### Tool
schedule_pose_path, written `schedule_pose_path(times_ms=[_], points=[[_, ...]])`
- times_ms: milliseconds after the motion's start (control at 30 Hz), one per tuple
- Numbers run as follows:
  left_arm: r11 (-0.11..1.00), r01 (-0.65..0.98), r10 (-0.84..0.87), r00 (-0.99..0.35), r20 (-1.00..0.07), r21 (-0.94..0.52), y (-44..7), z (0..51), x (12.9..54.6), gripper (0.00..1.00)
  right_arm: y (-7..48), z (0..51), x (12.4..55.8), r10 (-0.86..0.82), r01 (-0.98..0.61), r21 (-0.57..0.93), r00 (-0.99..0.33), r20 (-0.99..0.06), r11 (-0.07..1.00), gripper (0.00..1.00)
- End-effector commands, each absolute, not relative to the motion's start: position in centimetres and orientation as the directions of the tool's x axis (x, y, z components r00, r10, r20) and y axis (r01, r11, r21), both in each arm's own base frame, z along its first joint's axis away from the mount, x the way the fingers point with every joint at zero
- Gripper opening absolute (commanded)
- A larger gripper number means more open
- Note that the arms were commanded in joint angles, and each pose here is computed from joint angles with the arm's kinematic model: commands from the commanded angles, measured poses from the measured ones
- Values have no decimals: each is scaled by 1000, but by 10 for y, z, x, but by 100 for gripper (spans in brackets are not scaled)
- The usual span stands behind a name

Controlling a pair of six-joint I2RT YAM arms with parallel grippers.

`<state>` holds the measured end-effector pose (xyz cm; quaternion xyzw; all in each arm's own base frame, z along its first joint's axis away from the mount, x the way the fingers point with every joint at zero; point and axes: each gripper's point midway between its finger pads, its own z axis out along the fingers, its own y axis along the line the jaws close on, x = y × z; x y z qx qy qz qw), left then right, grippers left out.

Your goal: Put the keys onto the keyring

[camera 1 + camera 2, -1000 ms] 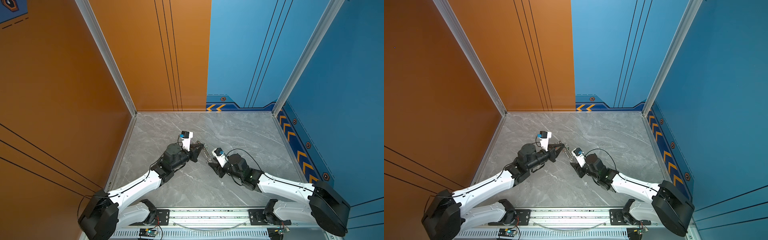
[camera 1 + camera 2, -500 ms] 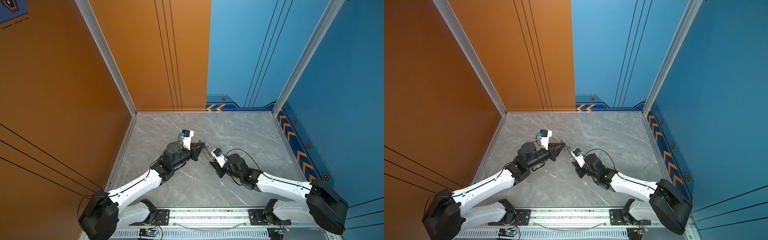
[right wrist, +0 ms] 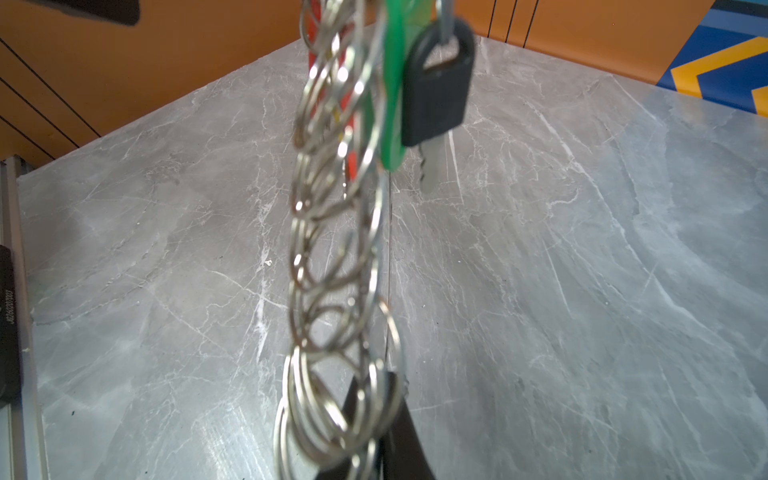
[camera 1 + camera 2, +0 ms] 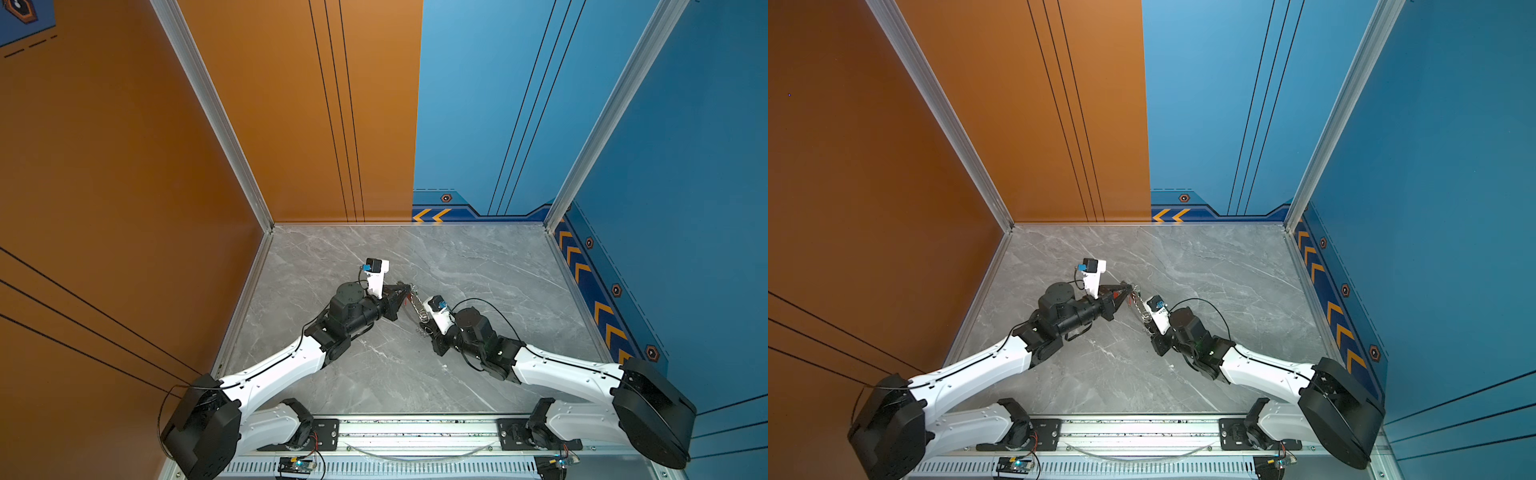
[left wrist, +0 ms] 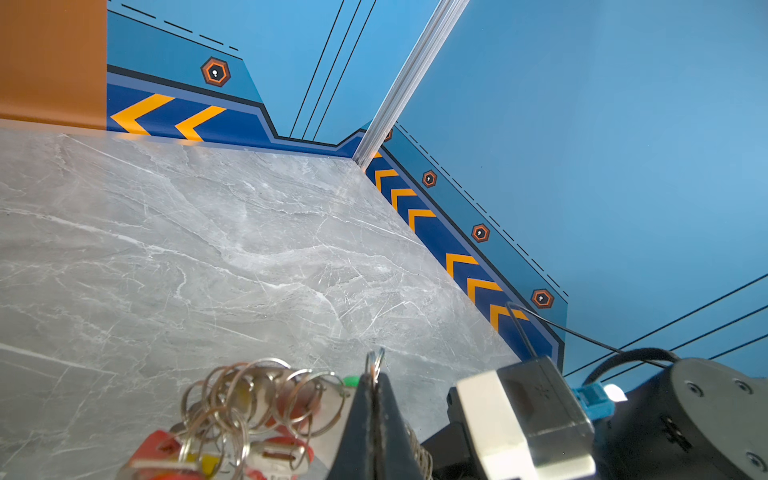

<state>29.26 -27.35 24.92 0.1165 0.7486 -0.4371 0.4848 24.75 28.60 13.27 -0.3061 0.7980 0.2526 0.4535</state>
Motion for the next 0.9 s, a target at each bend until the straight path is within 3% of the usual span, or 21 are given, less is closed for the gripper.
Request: schedule_pose_path(times_ms=[0,167,267,433,600,767,867], points=[[585,602,-269,-488,-830,-544,-271,260,297,12,293,155,254,-144,-693,214,-420,-896,688,0],[643,527,-291,-504,-813,-556,-248,253,305,41,282,159,260,-35,-626,329,-496,-868,707,0],[661,485,-330,-498,-802,-573,-227,252,309,51,273,162,266,50,-589,415,-536,-843,693,0],[663,411,-381,-534,-755,-625,-199,229,316,53,259,175,276,179,-546,537,-574,-799,643,0],[614,455,-343,-583,-737,-645,-210,214,312,53,263,200,274,271,-558,626,-590,-761,545,0],[456,568,-351,-593,-725,-685,-234,228,305,54,271,223,266,312,-605,644,-569,-761,469,0],[419,588,-353,-596,-721,-692,-240,230,305,55,274,230,260,312,-633,633,-553,-773,446,0]])
